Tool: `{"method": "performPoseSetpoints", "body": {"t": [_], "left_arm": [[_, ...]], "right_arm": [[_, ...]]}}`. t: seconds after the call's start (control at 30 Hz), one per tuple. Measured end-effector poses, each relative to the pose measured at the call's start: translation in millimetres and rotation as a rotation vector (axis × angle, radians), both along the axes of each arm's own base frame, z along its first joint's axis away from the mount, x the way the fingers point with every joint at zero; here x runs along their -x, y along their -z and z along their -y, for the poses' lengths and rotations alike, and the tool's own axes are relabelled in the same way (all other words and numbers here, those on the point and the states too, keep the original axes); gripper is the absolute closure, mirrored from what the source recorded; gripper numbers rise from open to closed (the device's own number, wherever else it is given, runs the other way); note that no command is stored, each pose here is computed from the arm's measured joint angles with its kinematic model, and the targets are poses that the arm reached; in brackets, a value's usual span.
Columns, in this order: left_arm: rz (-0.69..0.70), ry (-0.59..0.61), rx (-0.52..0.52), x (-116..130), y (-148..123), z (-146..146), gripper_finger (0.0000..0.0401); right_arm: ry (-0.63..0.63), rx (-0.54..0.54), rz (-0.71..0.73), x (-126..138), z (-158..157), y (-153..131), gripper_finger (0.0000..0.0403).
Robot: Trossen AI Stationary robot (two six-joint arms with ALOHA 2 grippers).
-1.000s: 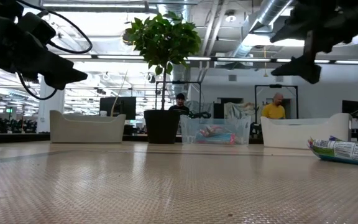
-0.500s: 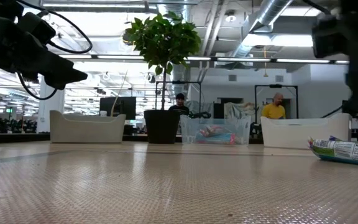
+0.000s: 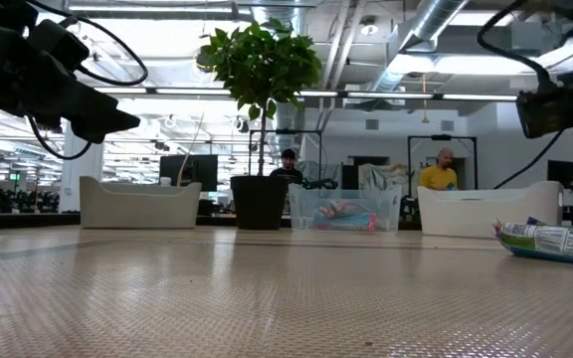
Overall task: Pick and place Granola Bars by type
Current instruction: Put the blue granola bar into the gray bin
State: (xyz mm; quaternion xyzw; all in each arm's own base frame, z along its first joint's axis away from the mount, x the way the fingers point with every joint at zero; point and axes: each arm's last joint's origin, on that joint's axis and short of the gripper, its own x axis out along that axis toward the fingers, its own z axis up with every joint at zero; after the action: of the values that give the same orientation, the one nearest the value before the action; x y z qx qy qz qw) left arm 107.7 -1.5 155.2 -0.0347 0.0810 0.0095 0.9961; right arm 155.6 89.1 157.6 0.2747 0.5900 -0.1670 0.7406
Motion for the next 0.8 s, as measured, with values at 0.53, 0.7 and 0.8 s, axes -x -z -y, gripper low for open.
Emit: {"method": "performPoseSetpoints", "body": {"t": [0.53,0.7,0.8], "left_arm": [[-0.001,-0.001,0.000,0,0,0,0.0134],[-0.001,-0.001,0.000,0,0,0,0.0134],[-0.001,-0.002,0.000,0,0,0,0.0134]], "right_arm": [[-0.063,0.093,-0.124,-4,-10,26,0.0107],[-0.058,0.099,-0.137,-7,-10,27,0.0152],[-0.060,0.089,-0.129,-11,-10,24,0.0192]]}}
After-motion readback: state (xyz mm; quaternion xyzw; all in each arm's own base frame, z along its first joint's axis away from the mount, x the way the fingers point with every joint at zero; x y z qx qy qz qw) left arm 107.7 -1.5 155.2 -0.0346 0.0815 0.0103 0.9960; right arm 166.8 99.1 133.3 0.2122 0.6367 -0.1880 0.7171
